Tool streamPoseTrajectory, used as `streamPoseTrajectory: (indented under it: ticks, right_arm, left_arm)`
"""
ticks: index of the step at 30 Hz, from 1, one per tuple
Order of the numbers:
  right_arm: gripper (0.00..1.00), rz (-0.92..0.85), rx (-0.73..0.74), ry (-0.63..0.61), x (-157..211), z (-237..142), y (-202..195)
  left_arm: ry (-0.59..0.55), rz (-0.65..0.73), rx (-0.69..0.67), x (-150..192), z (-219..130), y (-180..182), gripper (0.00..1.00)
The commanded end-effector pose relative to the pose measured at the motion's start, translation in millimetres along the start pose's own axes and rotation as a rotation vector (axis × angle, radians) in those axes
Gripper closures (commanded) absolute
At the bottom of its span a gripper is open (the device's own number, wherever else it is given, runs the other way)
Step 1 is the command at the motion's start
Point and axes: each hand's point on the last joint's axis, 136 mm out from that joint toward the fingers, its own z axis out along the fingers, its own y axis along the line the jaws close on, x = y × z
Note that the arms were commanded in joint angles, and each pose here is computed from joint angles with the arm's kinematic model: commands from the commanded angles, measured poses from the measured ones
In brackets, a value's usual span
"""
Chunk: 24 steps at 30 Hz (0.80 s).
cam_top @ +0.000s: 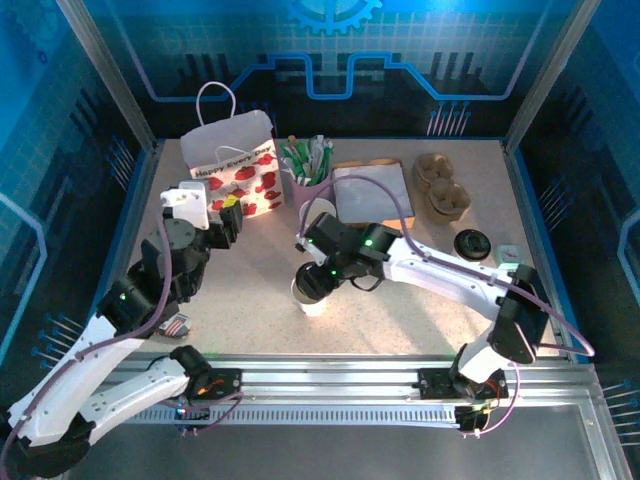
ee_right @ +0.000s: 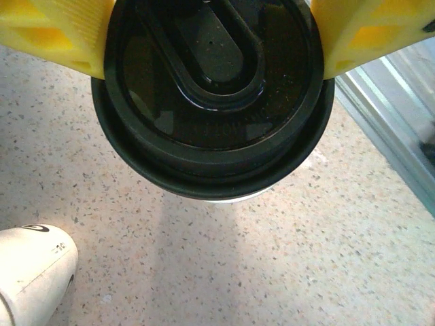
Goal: Pack the takeout coffee
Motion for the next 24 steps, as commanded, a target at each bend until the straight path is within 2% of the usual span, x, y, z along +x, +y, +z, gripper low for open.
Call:
streamPoseTrajectory:
  ticks: [1, 13, 24]
  right_arm:
    - [0.36, -0.066, 0.086, 0.079, 10, -2, -3]
    - [0.35, -0.088, 0.089, 0.102, 2, 13, 4]
    - [0.35, -0.088, 0.065, 0.073, -5, 18, 8]
  left_arm:
    - [-0.024, 0.042, -0.064, 0, 3, 10, 0.25]
    - [-0.015, 0.038, -0.063, 6, 6, 9, 0.25]
    - [-0.006, 0.040, -0.063, 9, 7, 8, 0.25]
